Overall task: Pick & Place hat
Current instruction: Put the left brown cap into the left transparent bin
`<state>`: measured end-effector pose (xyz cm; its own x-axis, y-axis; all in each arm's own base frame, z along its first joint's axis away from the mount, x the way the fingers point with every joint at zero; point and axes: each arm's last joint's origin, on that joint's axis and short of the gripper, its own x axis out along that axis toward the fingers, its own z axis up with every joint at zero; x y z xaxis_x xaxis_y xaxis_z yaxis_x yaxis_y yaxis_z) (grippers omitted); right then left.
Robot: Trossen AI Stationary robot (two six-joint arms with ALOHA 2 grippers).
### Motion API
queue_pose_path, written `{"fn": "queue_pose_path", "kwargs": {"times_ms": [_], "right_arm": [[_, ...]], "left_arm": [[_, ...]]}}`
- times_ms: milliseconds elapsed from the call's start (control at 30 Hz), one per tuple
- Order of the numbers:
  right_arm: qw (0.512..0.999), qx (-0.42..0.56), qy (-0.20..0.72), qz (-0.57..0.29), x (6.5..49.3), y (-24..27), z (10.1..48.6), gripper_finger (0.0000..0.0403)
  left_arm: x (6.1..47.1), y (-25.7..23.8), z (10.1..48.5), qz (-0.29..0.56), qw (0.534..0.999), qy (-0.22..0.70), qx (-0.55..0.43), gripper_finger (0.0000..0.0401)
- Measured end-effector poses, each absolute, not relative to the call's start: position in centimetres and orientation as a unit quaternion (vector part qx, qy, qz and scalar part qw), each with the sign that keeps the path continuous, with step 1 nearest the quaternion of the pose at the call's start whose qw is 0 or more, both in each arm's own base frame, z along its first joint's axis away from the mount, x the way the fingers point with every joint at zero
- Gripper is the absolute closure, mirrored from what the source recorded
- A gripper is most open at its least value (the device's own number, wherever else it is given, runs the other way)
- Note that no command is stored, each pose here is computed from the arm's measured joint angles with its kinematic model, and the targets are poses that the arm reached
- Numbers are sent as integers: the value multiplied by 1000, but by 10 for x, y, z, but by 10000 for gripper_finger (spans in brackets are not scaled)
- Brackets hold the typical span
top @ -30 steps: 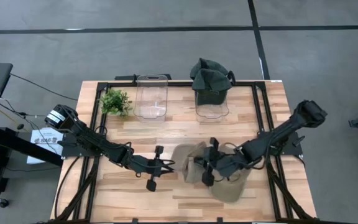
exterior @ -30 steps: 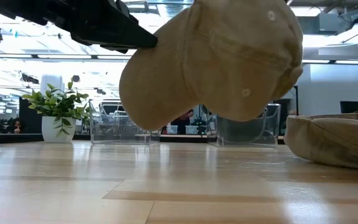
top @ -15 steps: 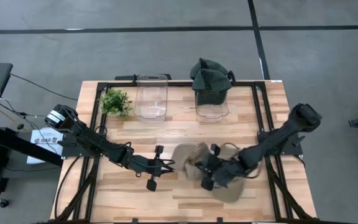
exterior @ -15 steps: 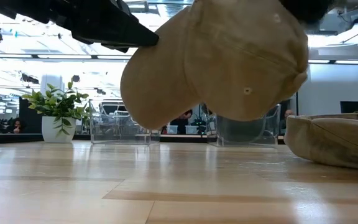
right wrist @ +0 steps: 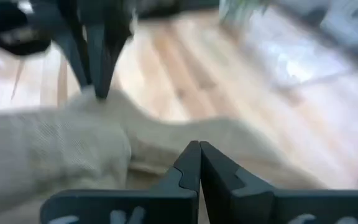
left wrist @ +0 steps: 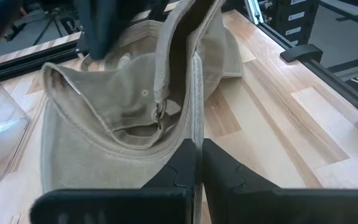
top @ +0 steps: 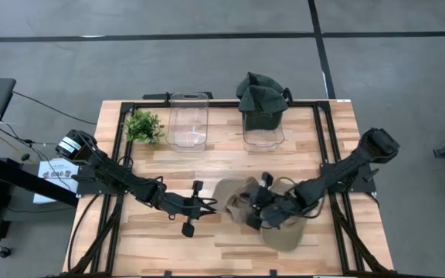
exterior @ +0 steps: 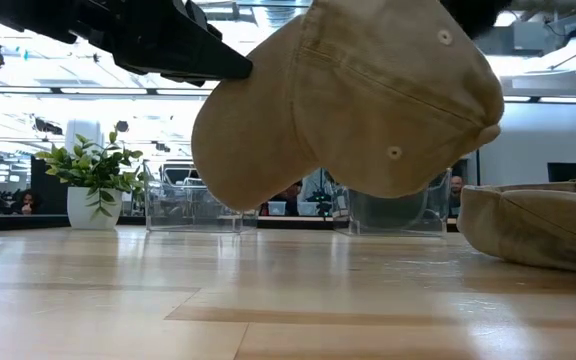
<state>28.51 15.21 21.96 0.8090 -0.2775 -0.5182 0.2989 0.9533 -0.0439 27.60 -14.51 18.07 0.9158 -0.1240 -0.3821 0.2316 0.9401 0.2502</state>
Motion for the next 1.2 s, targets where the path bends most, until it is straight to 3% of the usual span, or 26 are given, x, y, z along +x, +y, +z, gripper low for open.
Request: {"fn": "queue_pose_path", "kwargs": {"times_ms": [300,533,667,1000,1200], "right_arm": [[967,13,223,-122,254,165,257,403],[972,54,219,-70,234,201,251,394],[968,53,235,-63,230,215,236,356],[963,80,239,-101,230,222,218,213],[954,96,224,-174,209,222,210,196]], "left_arm": [[276,-145,181,-92,968,182,146,390],[277,-146,183,-92,970,173,144,390],[279,-144,186,-80,974,159,139,390],[278,-145,186,-80,976,160,123,390],[278,-144,185,-58,977,166,117,390]]}}
